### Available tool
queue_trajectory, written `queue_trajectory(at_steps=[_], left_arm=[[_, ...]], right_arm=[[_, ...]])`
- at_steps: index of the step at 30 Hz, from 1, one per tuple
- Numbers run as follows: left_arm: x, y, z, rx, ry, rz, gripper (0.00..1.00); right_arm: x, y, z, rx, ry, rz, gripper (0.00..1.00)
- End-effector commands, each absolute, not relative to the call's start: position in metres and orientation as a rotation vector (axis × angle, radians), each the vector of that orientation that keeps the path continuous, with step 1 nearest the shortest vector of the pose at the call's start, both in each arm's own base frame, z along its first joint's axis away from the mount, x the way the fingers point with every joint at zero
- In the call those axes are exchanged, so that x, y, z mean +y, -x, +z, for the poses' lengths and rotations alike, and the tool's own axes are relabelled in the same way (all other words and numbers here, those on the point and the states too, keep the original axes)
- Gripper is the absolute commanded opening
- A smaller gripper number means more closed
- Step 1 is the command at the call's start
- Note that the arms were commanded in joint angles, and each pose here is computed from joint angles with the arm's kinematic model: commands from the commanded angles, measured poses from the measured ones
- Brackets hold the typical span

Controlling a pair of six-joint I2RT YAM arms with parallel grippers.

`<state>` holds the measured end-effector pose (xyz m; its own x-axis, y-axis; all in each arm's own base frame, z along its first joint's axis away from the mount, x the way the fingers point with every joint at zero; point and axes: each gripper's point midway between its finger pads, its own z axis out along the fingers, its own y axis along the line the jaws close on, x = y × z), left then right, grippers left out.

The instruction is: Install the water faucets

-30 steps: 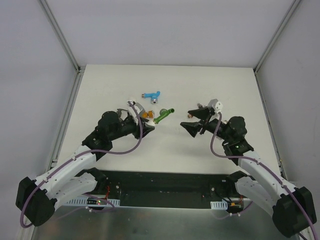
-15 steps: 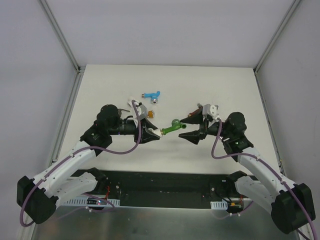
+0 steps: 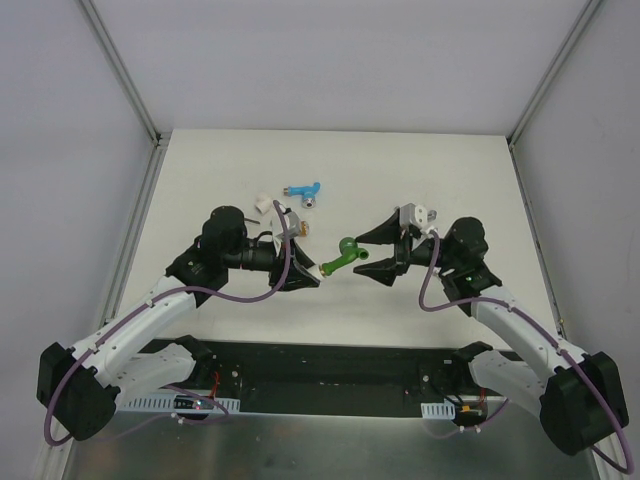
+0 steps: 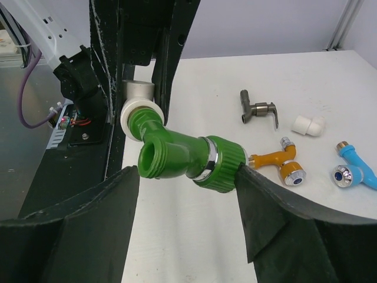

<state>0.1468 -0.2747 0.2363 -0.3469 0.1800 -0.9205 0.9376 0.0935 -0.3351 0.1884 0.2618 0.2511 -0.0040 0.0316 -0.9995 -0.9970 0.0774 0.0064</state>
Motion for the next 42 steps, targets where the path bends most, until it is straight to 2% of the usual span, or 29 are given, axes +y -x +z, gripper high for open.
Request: queue_trajectory(at_steps=[1,3,6,14,20,32,42], left_arm=[[-0.281,-0.14,0.288,1.388,-1.203,-1.323,0.0],[-0.281,-0.142,0.287,1.398,-1.198,-1.316,0.0],[-0.281,-0.143,0.286,1.404,-1.196,-1.309,0.0],[-0.277,-0.145,0.286,1.406,-1.188,-1.262,0.0],[-0.276,-0.147,0.286,1.407,-1.181,-1.242,0.0],[-0.27,-0.149,0.29,1.403,-1.152,-1.187,0.0],[-0.275,-0.145,0.287,1.419,-1.181,-1.247,0.0]], right_arm=[[0.271,-0.167,0.275,1.05,1.25,1.211,0.73],[0.27,-0.168,0.276,1.047,1.241,1.197,0.75],[0.268,-0.173,0.276,1.037,1.223,1.144,0.82],[0.265,-0.19,0.273,1.071,1.155,1.055,0.83],[0.265,-0.181,0.274,1.048,1.192,1.08,0.84],[0.248,-0.224,0.274,1.129,0.994,0.839,0.88],[0.263,-0.183,0.286,0.961,1.17,0.992,0.89]])
